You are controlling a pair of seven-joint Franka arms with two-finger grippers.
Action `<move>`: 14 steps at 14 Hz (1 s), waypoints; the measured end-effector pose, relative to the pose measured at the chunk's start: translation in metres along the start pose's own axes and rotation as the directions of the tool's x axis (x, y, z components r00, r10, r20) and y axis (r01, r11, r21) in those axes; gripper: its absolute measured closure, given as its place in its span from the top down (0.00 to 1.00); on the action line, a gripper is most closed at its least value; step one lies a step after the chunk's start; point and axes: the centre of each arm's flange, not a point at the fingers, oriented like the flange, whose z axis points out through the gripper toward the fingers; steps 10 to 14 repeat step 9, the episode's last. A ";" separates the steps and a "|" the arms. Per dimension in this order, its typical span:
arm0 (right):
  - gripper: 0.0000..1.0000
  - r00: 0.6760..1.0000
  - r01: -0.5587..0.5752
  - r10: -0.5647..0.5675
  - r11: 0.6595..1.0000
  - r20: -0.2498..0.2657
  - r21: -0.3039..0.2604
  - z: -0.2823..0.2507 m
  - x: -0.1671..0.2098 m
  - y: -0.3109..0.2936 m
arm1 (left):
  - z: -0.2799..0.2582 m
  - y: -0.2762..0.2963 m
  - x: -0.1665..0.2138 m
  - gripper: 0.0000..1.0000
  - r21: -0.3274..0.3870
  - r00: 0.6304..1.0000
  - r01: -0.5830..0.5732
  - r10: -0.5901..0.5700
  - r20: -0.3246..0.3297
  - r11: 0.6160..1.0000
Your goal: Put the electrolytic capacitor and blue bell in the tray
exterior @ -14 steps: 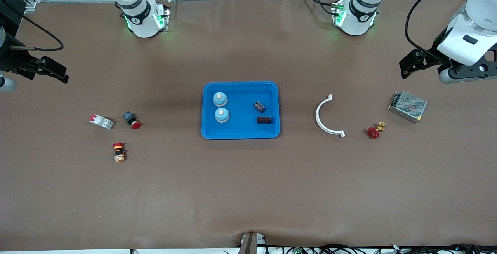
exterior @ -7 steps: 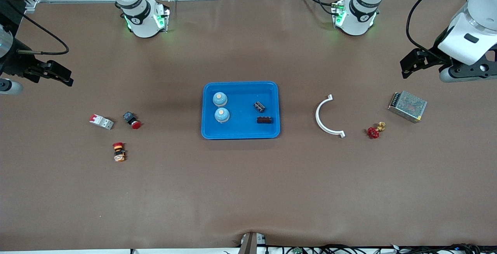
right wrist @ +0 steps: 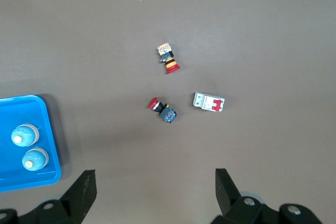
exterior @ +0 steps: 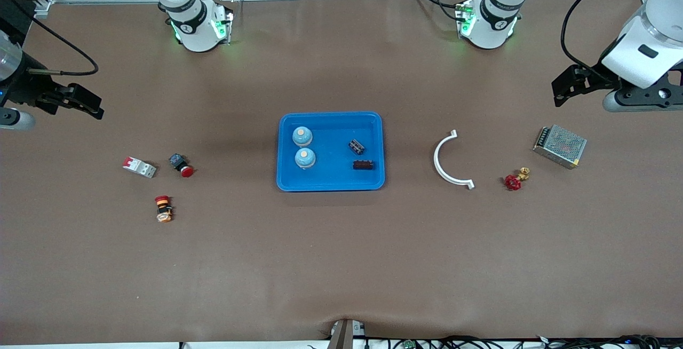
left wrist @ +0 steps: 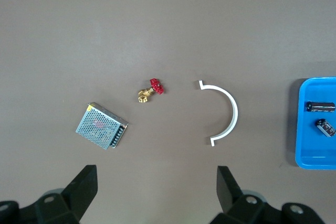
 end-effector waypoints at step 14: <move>1.00 1.000 0.009 -0.009 0.996 -0.001 0.088 -0.002 -0.001 -0.017 | -0.003 -0.024 0.002 1.00 -0.051 1.000 -0.004 0.005 0.005 0.999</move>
